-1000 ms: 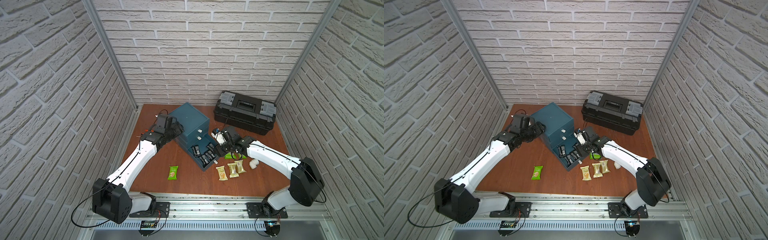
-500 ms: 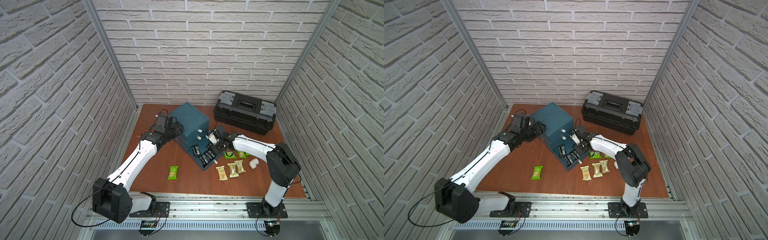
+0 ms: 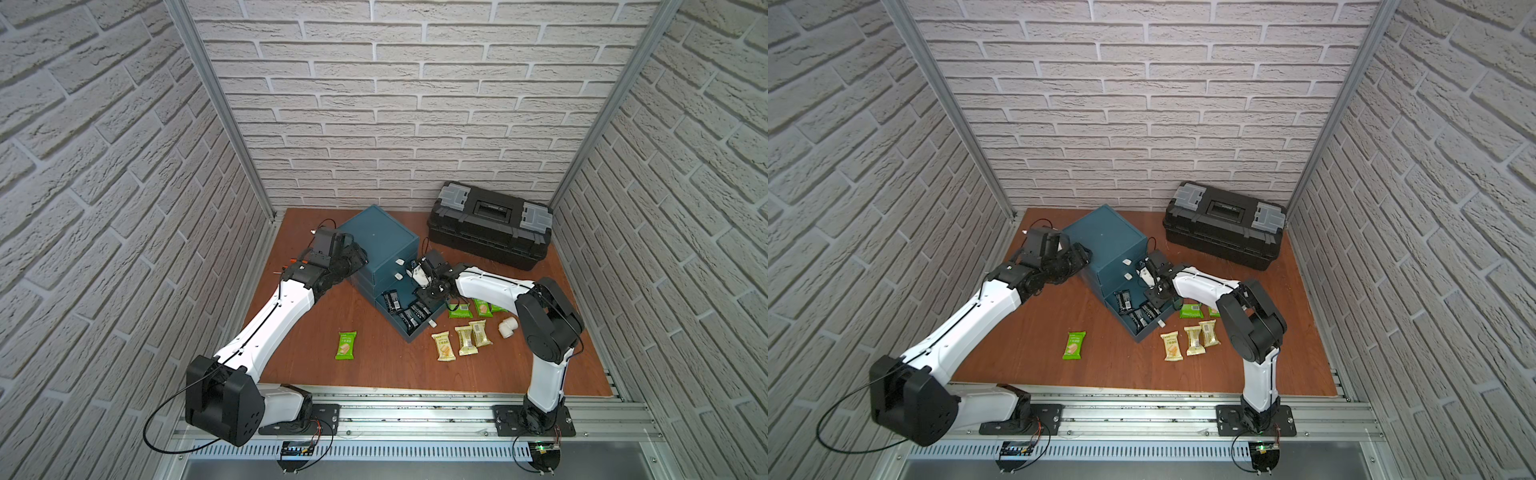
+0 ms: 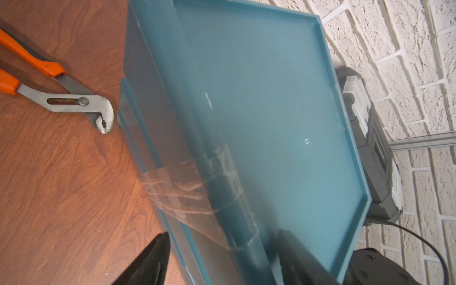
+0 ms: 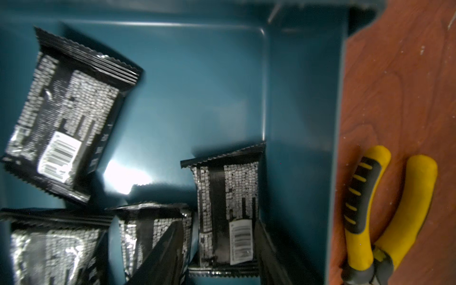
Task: Take the cookies out of the drawer
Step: Pick up the cookie from the drawer.
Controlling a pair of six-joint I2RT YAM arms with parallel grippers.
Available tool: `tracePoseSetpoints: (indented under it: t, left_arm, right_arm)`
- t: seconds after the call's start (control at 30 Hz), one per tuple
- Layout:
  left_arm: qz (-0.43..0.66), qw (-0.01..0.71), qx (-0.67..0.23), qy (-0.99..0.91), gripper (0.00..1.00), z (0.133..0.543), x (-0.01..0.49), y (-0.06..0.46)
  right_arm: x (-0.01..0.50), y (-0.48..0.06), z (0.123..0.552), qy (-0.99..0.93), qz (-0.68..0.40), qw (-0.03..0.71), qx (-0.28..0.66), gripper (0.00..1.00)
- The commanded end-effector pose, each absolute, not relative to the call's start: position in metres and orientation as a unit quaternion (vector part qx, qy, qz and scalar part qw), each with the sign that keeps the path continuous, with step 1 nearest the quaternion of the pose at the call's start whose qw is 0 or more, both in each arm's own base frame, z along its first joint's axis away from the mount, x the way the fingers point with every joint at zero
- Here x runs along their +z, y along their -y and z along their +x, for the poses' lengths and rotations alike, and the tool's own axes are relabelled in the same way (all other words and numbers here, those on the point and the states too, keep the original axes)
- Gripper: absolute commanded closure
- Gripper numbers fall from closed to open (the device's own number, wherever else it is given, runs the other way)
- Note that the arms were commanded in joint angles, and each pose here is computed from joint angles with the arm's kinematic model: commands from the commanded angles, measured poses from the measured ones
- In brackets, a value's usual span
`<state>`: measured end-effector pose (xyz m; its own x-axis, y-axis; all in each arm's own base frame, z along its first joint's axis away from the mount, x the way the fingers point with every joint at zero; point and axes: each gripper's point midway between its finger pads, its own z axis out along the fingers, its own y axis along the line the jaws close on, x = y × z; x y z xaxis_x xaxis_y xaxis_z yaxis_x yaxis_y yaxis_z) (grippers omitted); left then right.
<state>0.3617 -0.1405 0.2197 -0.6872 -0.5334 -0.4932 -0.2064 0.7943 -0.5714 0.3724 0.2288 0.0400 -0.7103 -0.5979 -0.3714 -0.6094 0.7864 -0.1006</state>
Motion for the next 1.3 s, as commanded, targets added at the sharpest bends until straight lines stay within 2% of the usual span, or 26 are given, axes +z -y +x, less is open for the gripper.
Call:
tracePoseSetpoints:
  t: [0.0, 0.27, 0.53, 0.73, 0.87, 1.2, 1.27]
  left_arm:
    - [-0.223, 0.291, -0.199, -0.909, 0.27, 0.351, 0.184, 0.128]
    - [-0.223, 0.291, -0.199, -0.909, 0.28, 0.351, 0.184, 0.128]
    - [-0.224, 0.291, -0.2, -0.908, 0.29, 0.352, 0.184, 0.128]
    - [-0.224, 0.29, -0.2, -0.909, 0.29, 0.351, 0.183, 0.128]
    - [-0.224, 0.289, -0.201, -0.909, 0.29, 0.351, 0.182, 0.129]
    - [-0.225, 0.29, -0.2, -0.908, 0.29, 0.351, 0.182, 0.128]
    - [-0.224, 0.29, -0.201, -0.908, 0.29, 0.351, 0.183, 0.128]
  right_arm:
    - [0.044, -0.224, 0.385, -0.927, -0.31, 0.21, -0.005, 0.5]
    - [0.035, -0.227, 0.379, -0.931, -0.311, 0.194, 0.002, 0.55]
    - [0.035, -0.25, 0.36, -0.924, -0.329, 0.182, 0.069, 0.57]
    - [0.05, -0.246, 0.37, -0.927, -0.299, 0.216, 0.064, 0.58]
    - [0.042, -0.234, 0.378, -0.936, -0.282, 0.211, 0.027, 0.55]
    - [0.034, -0.241, 0.384, -0.937, -0.283, 0.201, 0.031, 0.52]
    - [0.019, -0.24, 0.381, -0.94, -0.287, 0.183, 0.028, 0.51]
